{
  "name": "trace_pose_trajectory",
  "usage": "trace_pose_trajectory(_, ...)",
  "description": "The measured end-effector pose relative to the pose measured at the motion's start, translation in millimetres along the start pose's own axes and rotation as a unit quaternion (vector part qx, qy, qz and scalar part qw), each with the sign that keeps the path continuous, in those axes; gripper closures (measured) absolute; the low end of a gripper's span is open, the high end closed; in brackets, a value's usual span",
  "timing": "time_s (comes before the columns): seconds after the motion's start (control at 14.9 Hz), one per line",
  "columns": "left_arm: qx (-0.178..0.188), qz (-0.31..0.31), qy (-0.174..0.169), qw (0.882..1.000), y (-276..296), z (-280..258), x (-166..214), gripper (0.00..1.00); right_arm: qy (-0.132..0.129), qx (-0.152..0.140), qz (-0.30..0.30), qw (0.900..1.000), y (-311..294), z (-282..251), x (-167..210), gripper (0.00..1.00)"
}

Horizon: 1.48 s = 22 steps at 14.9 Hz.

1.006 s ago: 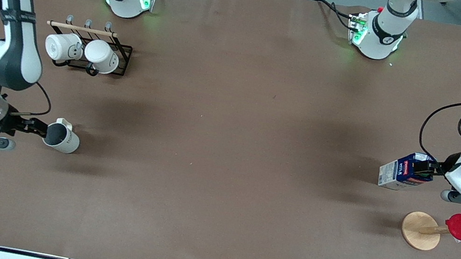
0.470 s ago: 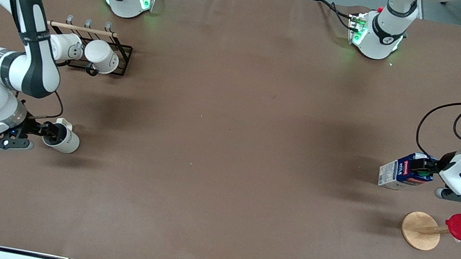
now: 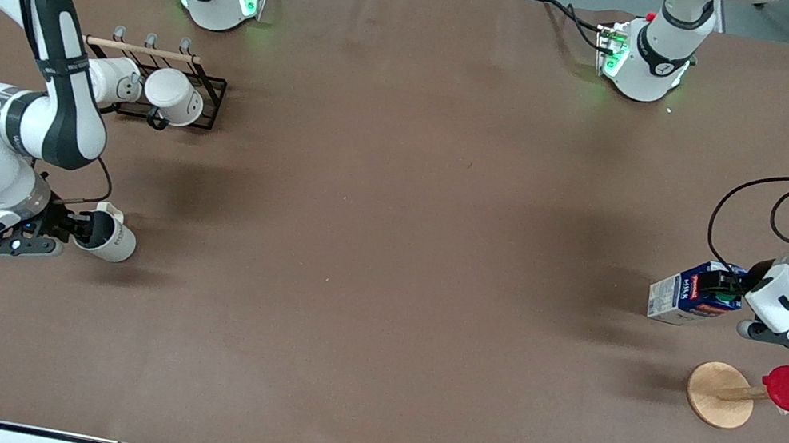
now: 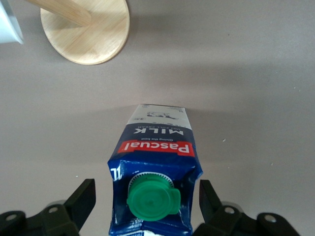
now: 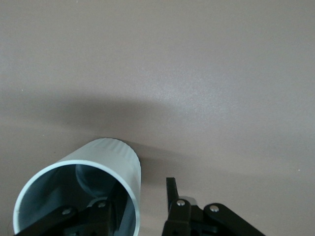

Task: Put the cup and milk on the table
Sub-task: 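Grasp the milk carton with the left gripper while the right gripper grasps the mug, then carry the mug and milk carton toward the table middle with both grippers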

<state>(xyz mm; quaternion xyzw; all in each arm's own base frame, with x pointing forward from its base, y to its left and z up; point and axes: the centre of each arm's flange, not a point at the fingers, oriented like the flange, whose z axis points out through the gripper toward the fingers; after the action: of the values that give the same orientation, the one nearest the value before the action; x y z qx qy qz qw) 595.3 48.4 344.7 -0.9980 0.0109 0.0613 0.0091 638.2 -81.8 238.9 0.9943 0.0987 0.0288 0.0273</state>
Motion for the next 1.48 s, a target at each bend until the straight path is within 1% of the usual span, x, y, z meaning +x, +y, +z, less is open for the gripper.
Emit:
trace_pose_trajectory(0.13, 0.000, 0.000, 0.001, 1.000, 0, 0, 0, 0.30, -0.001, 0.007, 0.007, 1.000, -1, 5, -1, 0.88)
trace_pose_trajectory(0.2, 0.000, 0.001, 0.001, 1.000, 0, 0, 0, 0.43, -0.001, 0.009, 0.009, 1.000, -2, 5, 0, 0.95)
trace_pose_trajectory(0.27, 0.000, 0.003, 0.001, 1.000, 0, 0, 0, 0.50, 0.000, 0.010, 0.008, 1.000, -3, 3, 1, 0.95)
trace_pose_trajectory(0.4, 0.000, 0.009, 0.003, 1.000, 0, 0, 1, 0.52, -0.004, 0.011, 0.007, 1.000, -4, 2, 2, 0.95)
trace_pose_trajectory(0.47, 0.000, 0.011, 0.004, 1.000, 0, -1, 1, 0.52, -0.014, 0.015, 0.006, 1.000, -4, -4, 5, 0.95)
trace_pose_trajectory(0.6, 0.000, 0.013, 0.005, 1.000, 1, -1, 1, 0.54, -0.036, 0.030, -0.004, 0.999, -15, -35, 20, 0.95)
trace_pose_trajectory(0.67, 0.000, 0.014, 0.005, 1.000, 2, -1, 1, 0.54, -0.040, 0.038, -0.007, 0.998, -29, -57, 30, 0.95)
trace_pose_trajectory(0.74, 0.000, 0.015, 0.005, 1.000, 3, -1, 1, 0.54, -0.037, 0.046, -0.005, 0.998, -53, -80, 41, 0.95)
trace_pose_trajectory(0.87, 0.000, 0.016, 0.006, 1.000, 4, -1, 2, 0.54, -0.027, 0.064, 0.011, 0.998, -121, -115, 57, 0.95)
trace_pose_trajectory(1.01, 0.001, 0.018, 0.009, 1.000, 6, -3, 3, 0.54, -0.027, 0.081, 0.034, 0.996, -198, -129, 62, 0.95)
trace_pose_trajectory(1.14, 0.001, 0.024, 0.018, 1.000, 13, -12, 7, 0.54, -0.029, 0.082, 0.058, 0.995, -270, -138, 59, 0.95)
trace_pose_trajectory(1.27, 0.000, 0.035, 0.038, 0.999, 26, -31, 16, 0.54, -0.031, 0.078, 0.085, 0.993, -337, -144, 53, 0.95)
trace_pose_trajectory(1.48, -0.011, 0.045, 0.069, 0.997, 59, -63, 27, 0.54, -0.041, 0.072, 0.102, 0.991, -427, -132, 39, 0.95)
